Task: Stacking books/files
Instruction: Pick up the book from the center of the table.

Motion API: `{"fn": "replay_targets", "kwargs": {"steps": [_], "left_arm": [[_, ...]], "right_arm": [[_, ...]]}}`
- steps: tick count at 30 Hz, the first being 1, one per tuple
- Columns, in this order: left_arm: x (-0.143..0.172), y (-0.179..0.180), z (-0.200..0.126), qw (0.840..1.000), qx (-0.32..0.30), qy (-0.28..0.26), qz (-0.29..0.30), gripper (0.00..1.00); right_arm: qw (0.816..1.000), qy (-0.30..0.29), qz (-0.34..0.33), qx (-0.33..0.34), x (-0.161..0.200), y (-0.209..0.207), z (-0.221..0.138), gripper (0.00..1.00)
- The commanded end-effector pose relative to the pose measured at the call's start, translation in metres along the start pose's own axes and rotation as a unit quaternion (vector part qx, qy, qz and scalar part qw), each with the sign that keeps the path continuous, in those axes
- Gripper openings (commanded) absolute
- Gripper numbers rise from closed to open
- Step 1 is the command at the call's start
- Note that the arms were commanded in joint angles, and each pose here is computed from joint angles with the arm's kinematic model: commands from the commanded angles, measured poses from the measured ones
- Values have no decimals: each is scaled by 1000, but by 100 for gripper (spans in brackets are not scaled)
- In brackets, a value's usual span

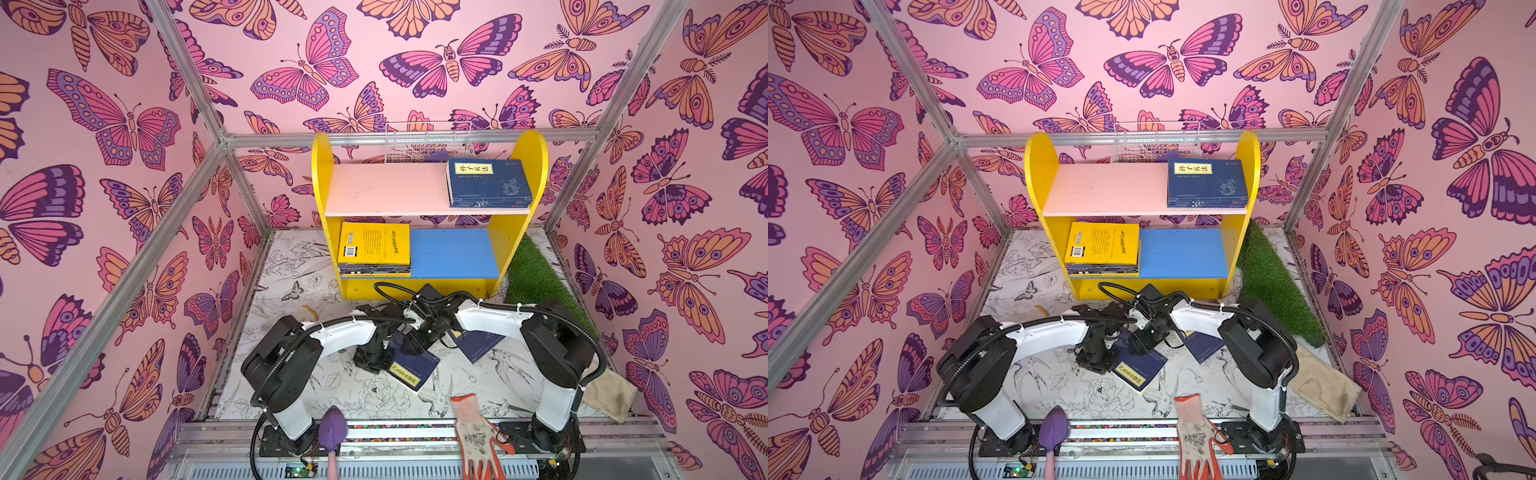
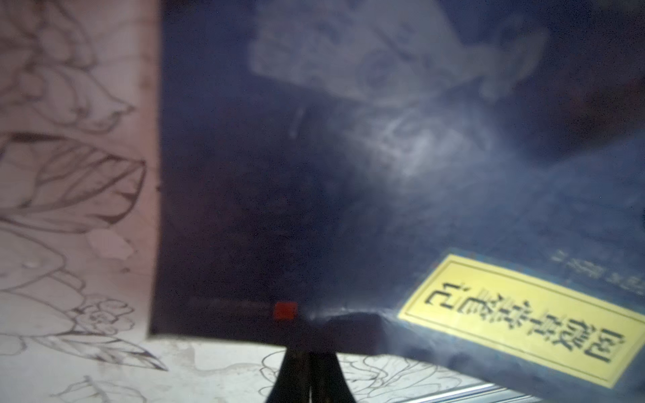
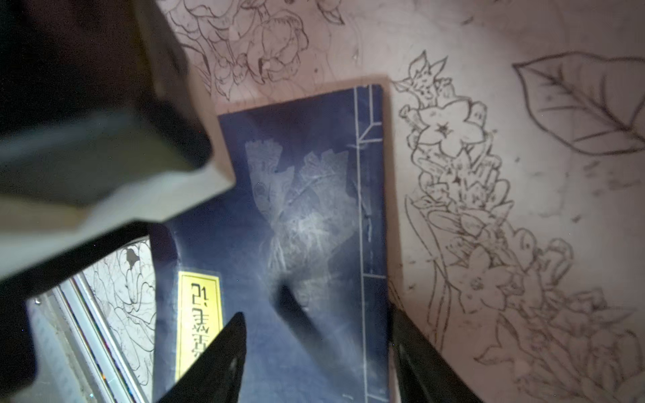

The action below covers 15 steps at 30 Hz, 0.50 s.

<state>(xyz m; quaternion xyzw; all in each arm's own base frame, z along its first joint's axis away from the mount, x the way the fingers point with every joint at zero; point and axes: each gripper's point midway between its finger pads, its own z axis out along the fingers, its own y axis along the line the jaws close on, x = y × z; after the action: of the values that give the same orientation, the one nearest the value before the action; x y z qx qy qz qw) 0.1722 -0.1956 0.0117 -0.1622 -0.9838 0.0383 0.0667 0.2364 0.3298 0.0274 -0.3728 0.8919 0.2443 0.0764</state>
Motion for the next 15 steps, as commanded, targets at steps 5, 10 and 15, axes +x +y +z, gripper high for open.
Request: {"fn": "replay_targets", "kwargs": {"steps": [5,10,15], "left_arm": [[-17,-10,24,999,8,-21,23,0],[-39,-19,14,997,23,-67,35,0],[-50,-23,13,995,25,-83,45,0]], "right_arm": [[996,44,-20,-77,9,33,4,52],[991,16,-49,-124,-5,57,-19,49],[982,13,-65,-174,-8,78,-40,48]]}}
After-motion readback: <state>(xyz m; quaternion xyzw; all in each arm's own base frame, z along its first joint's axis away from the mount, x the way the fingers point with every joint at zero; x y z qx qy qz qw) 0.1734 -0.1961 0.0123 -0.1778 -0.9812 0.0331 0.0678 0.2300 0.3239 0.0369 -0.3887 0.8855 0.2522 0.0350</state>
